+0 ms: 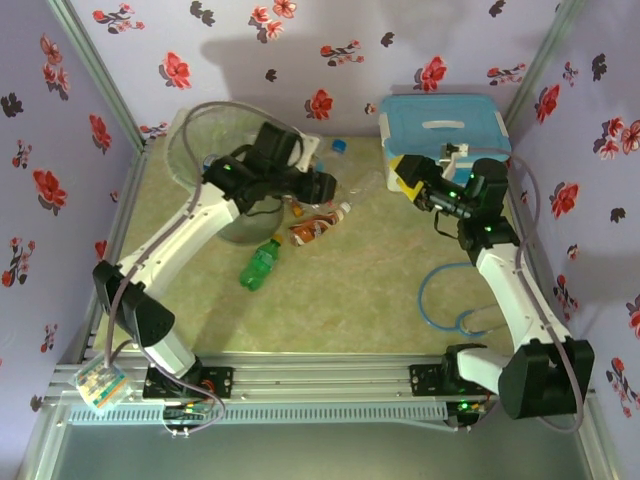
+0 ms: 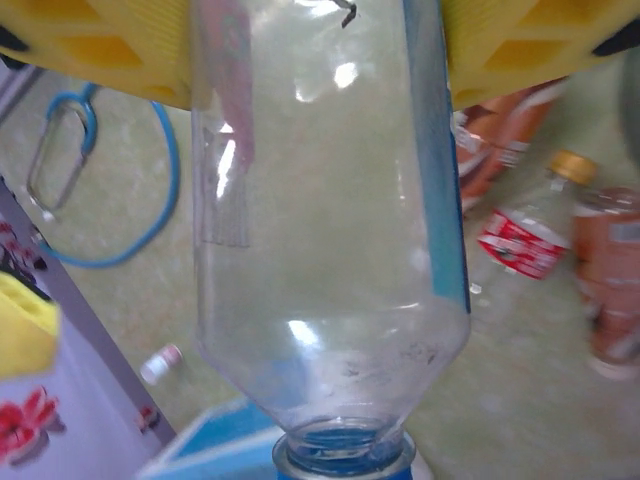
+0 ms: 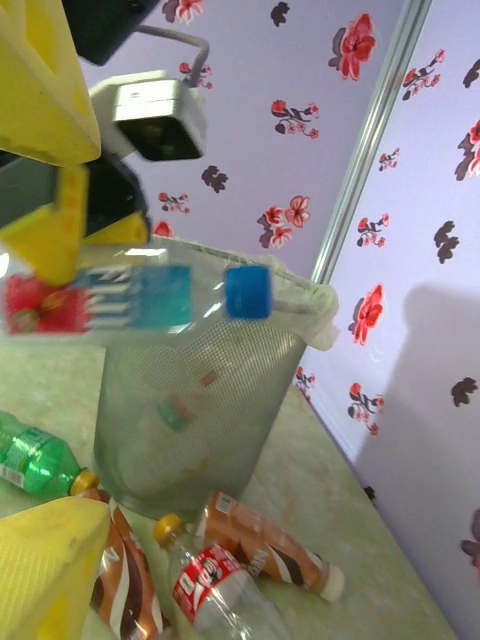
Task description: Put the plastic bottles in the bin
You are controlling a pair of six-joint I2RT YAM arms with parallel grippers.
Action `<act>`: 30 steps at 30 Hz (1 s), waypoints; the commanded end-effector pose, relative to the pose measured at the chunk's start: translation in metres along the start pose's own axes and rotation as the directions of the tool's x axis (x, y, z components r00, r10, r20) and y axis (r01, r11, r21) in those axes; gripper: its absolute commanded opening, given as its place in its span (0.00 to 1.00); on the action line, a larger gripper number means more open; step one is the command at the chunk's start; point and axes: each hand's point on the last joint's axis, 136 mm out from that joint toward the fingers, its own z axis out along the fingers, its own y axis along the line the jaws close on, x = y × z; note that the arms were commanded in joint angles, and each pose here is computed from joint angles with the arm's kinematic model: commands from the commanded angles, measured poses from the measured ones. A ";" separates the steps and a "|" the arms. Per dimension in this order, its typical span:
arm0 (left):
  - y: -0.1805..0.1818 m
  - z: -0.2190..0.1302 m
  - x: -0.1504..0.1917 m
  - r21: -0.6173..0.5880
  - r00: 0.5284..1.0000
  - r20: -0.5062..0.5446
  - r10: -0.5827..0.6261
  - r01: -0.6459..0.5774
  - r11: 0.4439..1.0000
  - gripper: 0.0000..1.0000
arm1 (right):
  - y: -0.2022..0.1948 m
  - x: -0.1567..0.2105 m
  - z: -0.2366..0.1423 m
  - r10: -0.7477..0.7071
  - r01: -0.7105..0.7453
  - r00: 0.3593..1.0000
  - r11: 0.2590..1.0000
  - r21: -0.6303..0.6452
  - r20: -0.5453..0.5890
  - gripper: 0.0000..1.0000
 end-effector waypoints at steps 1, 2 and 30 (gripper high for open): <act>0.026 -0.065 -0.040 -0.071 0.991 0.133 0.031 -0.021 0.997 0.53 | -0.010 0.011 -0.010 -0.062 0.065 0.997 0.994 0.087 -0.037 0.87; 0.039 -0.075 -0.045 -0.099 0.989 0.148 0.016 -0.001 0.995 0.52 | -0.015 0.015 -0.011 -0.059 0.063 0.997 0.993 0.101 -0.044 0.87; 0.206 -0.116 -0.020 -0.409 0.983 0.052 -0.175 0.181 0.894 0.85 | -0.045 0.033 -0.021 -0.066 0.083 0.994 0.973 0.213 -0.088 0.86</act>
